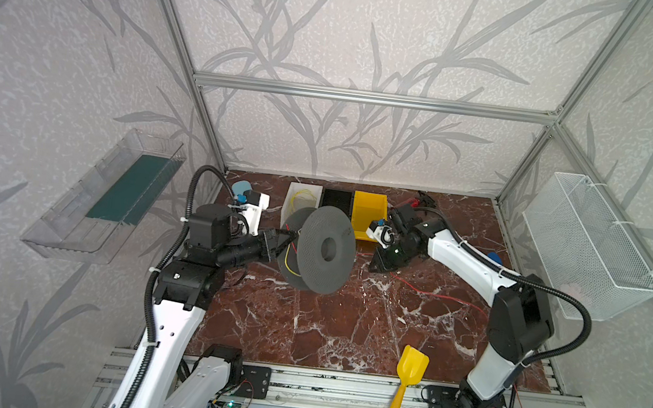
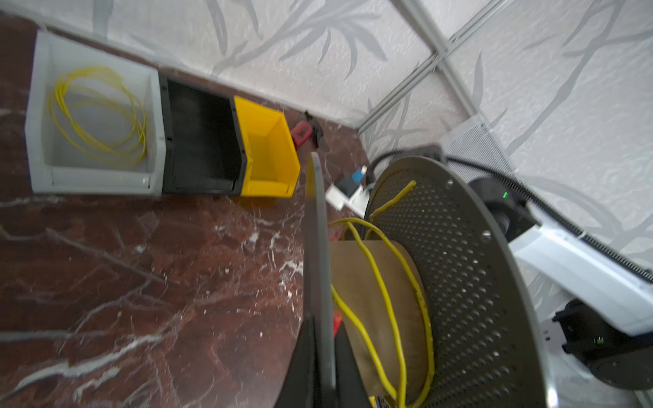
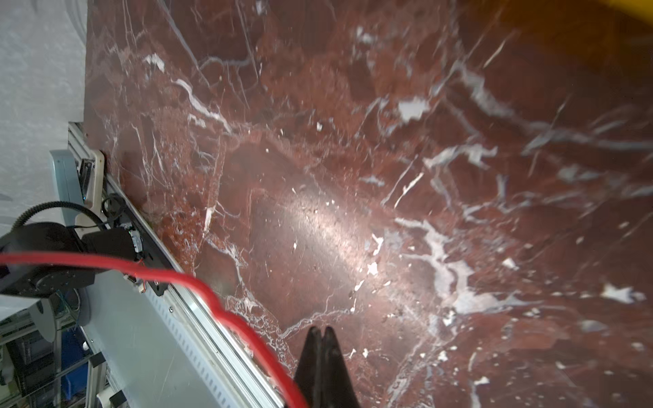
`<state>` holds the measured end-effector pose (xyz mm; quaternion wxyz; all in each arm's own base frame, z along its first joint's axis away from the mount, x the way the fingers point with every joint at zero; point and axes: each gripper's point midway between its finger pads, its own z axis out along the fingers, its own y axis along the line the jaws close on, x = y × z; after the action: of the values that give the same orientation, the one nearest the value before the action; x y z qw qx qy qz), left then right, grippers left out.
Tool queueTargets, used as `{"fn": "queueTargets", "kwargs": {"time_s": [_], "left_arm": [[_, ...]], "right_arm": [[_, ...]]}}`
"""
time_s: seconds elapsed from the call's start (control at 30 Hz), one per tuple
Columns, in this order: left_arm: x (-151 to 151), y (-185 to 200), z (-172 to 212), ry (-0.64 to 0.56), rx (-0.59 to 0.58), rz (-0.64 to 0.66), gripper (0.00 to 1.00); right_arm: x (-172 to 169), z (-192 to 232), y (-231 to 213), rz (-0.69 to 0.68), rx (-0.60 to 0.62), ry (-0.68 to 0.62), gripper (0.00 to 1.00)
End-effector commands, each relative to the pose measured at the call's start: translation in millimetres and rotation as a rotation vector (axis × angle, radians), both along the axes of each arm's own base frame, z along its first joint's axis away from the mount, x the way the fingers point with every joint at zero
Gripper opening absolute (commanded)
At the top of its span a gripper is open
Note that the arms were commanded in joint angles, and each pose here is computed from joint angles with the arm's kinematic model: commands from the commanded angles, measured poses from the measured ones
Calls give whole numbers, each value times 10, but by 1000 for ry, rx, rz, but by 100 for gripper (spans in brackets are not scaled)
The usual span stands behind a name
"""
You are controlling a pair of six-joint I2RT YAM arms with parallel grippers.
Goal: Wrap the cables
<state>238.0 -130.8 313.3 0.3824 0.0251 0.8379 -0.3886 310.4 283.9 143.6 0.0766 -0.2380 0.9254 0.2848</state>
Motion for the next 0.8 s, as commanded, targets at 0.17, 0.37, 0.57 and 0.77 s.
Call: {"fn": "queueTargets", "kwargs": {"time_s": [0.17, 0.37, 0.57, 0.77], "left_arm": [[-159, -96, -811, 124, 499, -109, 0], [90, -229, -980, 81, 714, -83, 0], [373, -472, -1028, 40, 858, -24, 0], [645, -572, -857, 16, 777, 145, 0]], "right_arm": [[158, 523, 208, 43, 51, -5, 0], [-18, 1055, 521, 102, 300, 95, 0], [-264, 1592, 765, 167, 544, 192, 0], [-687, 1696, 902, 228, 593, 225, 18]]}}
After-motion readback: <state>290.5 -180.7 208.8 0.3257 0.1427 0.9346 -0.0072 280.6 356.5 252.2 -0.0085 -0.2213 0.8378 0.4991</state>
